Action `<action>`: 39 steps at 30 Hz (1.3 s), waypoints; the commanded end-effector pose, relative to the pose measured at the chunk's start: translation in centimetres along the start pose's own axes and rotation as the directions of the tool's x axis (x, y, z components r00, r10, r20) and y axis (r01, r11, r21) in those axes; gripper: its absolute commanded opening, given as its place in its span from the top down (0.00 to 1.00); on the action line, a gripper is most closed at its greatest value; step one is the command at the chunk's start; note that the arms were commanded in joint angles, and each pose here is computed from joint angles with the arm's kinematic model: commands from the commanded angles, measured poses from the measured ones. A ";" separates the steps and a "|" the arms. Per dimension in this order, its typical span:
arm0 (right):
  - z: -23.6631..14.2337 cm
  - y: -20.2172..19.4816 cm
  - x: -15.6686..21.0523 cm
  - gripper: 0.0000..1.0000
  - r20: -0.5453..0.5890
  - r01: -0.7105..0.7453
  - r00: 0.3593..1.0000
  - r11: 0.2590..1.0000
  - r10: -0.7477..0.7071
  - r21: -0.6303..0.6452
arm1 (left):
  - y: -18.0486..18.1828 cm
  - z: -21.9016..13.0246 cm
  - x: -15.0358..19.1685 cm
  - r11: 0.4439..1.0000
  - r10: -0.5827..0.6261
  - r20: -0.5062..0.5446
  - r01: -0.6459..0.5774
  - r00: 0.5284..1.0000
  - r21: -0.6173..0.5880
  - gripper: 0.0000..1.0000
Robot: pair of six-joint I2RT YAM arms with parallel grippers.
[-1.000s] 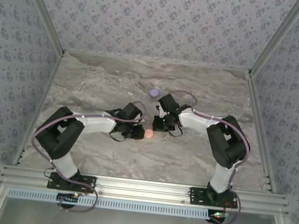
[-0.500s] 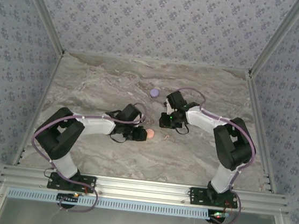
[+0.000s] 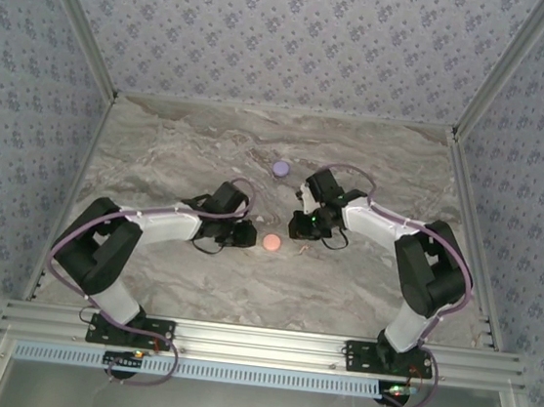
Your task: Insert the wireless bluetooth earbuds into the charging case
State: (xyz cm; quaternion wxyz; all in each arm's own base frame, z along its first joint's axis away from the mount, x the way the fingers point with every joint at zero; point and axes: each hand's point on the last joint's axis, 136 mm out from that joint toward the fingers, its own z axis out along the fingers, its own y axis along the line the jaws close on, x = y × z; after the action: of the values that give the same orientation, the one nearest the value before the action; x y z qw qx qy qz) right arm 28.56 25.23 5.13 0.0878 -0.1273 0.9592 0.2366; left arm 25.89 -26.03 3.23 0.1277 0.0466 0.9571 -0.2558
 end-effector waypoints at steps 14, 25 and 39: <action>3.1 1.5 0.4 0.87 -0.070 -0.009 0.998 1.000 0.008 -0.020 | -0.7 1.6 0.1 0.999 0.030 -0.061 -0.028 0.998 0.025 0.83; 3.9 2.1 -0.6 0.87 -0.082 0.001 0.997 0.999 -0.004 -0.032 | -2.1 1.8 1.1 0.997 0.061 -0.092 -0.056 0.994 0.060 0.83; 3.2 1.9 -2.5 0.84 -0.056 0.025 0.998 0.999 -0.024 0.019 | -1.9 1.0 1.3 0.998 0.057 -0.072 -0.054 0.996 0.039 0.82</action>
State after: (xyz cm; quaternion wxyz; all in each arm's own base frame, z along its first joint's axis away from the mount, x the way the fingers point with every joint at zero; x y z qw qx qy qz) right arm 30.75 29.33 3.96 0.0726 -0.1394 0.9573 0.2428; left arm 24.88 -28.13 2.23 0.0933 0.0786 0.9560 -0.2669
